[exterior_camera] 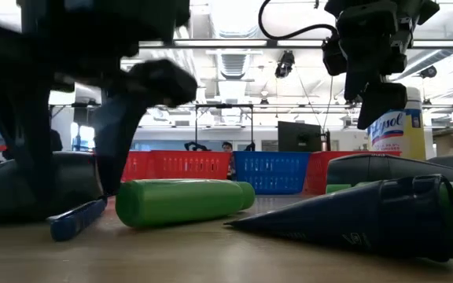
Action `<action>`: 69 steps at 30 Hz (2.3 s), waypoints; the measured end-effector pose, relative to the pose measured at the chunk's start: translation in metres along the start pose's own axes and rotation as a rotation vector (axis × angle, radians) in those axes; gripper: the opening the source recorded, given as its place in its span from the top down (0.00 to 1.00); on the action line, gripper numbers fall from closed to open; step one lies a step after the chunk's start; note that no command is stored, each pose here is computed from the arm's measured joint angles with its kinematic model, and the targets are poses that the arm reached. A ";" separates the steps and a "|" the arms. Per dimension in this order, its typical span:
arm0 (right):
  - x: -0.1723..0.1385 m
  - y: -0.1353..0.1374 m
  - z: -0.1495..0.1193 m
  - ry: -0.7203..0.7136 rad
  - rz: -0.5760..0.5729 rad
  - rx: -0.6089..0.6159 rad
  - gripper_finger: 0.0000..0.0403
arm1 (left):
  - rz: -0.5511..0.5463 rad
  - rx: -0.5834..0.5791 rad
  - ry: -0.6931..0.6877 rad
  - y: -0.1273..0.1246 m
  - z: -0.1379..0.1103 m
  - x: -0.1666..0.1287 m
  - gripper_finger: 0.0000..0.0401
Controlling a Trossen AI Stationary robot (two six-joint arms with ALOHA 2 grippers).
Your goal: Pick & Place Travel size toiletries
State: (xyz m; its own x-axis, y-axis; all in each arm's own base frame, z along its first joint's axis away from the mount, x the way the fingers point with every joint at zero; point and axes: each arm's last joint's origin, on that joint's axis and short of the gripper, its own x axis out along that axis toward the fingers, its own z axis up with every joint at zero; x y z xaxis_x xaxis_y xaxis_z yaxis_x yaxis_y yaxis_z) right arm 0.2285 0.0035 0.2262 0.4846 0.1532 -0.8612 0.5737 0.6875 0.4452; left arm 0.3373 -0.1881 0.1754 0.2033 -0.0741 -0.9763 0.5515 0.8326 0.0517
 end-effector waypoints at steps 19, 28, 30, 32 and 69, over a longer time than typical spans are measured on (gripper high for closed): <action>0.000 0.000 0.000 0.000 -0.002 0.015 0.23 | 0.035 0.048 0.003 0.000 -0.004 0.018 0.55; -0.002 0.002 -0.003 -0.002 0.009 -0.003 0.24 | 0.022 0.146 0.008 0.001 -0.005 0.020 0.83; -0.006 0.005 -0.004 -0.012 0.026 -0.013 0.24 | 0.022 0.189 0.008 0.002 -0.005 0.020 0.89; -0.009 0.005 -0.005 -0.017 0.036 -0.018 0.23 | 0.027 0.216 0.007 0.003 -0.004 0.021 0.92; -0.113 -0.016 -0.038 -0.472 0.169 0.098 0.37 | -0.004 -1.418 -1.259 0.224 -0.019 -0.118 0.95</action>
State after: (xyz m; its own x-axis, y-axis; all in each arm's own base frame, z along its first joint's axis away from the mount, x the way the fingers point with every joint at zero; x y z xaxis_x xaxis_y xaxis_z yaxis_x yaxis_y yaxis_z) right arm 0.1396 0.0023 0.3068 0.8084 -0.0969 -0.5807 0.5101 0.6077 0.6087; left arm 0.4214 0.0182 0.2981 0.9558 0.1669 -0.2422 -0.2941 0.5572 -0.7766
